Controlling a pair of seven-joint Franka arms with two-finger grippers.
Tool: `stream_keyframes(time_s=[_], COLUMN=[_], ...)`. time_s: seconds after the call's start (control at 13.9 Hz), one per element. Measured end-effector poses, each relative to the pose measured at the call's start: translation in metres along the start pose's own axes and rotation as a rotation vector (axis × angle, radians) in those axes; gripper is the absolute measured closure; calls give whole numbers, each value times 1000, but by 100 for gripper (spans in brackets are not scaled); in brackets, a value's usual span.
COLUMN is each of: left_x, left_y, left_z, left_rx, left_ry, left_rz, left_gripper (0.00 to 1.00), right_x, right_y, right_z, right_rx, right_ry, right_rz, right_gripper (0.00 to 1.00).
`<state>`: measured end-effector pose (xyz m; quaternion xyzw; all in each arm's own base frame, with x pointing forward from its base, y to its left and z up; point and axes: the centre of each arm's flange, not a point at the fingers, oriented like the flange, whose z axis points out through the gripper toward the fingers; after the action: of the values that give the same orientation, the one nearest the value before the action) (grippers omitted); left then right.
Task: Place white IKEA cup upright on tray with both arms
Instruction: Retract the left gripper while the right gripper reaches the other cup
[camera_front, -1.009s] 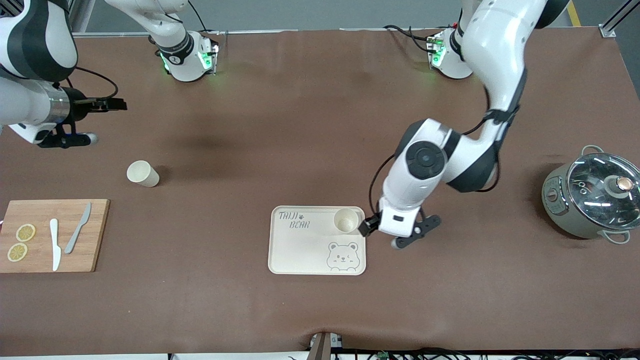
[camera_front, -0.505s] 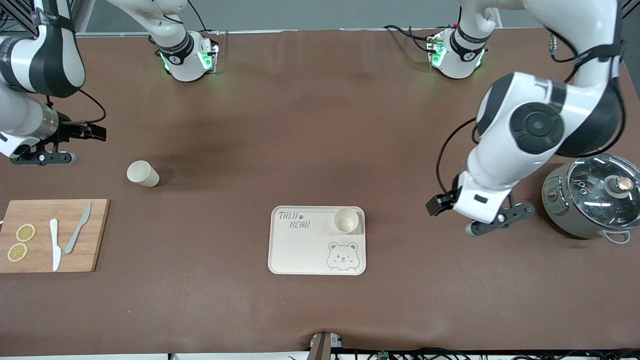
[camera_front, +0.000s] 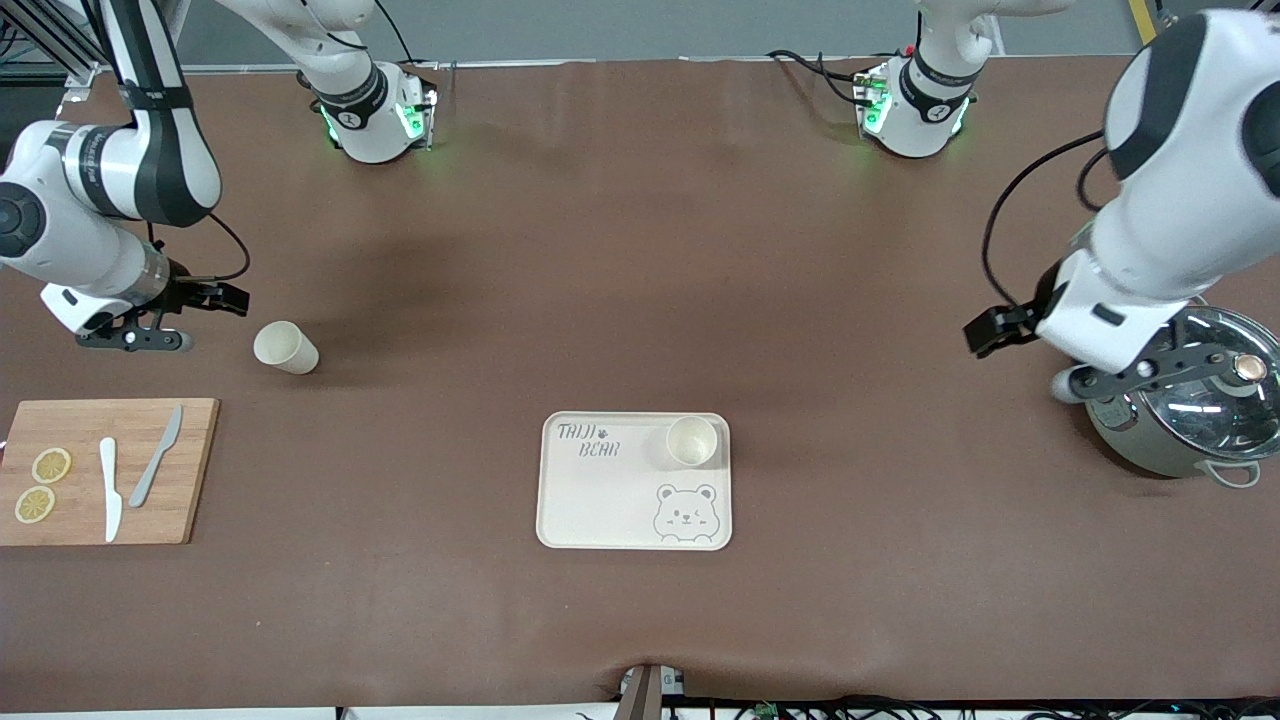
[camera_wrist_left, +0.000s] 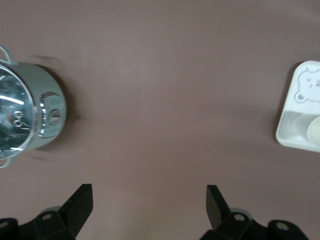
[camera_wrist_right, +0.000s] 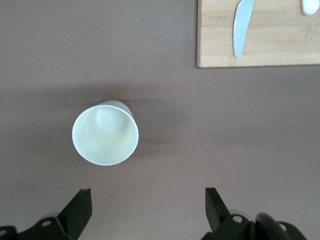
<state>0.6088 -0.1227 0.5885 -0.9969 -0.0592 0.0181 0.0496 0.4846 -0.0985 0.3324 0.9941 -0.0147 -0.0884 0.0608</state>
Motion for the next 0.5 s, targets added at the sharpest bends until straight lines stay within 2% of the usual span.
stream_keyframes(time_s=[0.29, 0.36, 0.43, 0.5], left_x=[-10, -12, -14, -16], left_y=[-42, -49, -55, -59], left_z=[-28, -31, -34, -36], left_rx=[4, 4, 6, 8], left_ry=[15, 17, 16, 9], left_rz=[62, 70, 72, 71], left_gripper=[0, 0, 0, 0], right_x=[5, 7, 11, 14], right_y=[-8, -10, -12, -13], right_z=[35, 44, 52, 60], right_rx=[13, 17, 21, 25], right_ry=[40, 44, 50, 58], right_rz=[6, 14, 24, 32], right_gripper=[7, 13, 26, 34])
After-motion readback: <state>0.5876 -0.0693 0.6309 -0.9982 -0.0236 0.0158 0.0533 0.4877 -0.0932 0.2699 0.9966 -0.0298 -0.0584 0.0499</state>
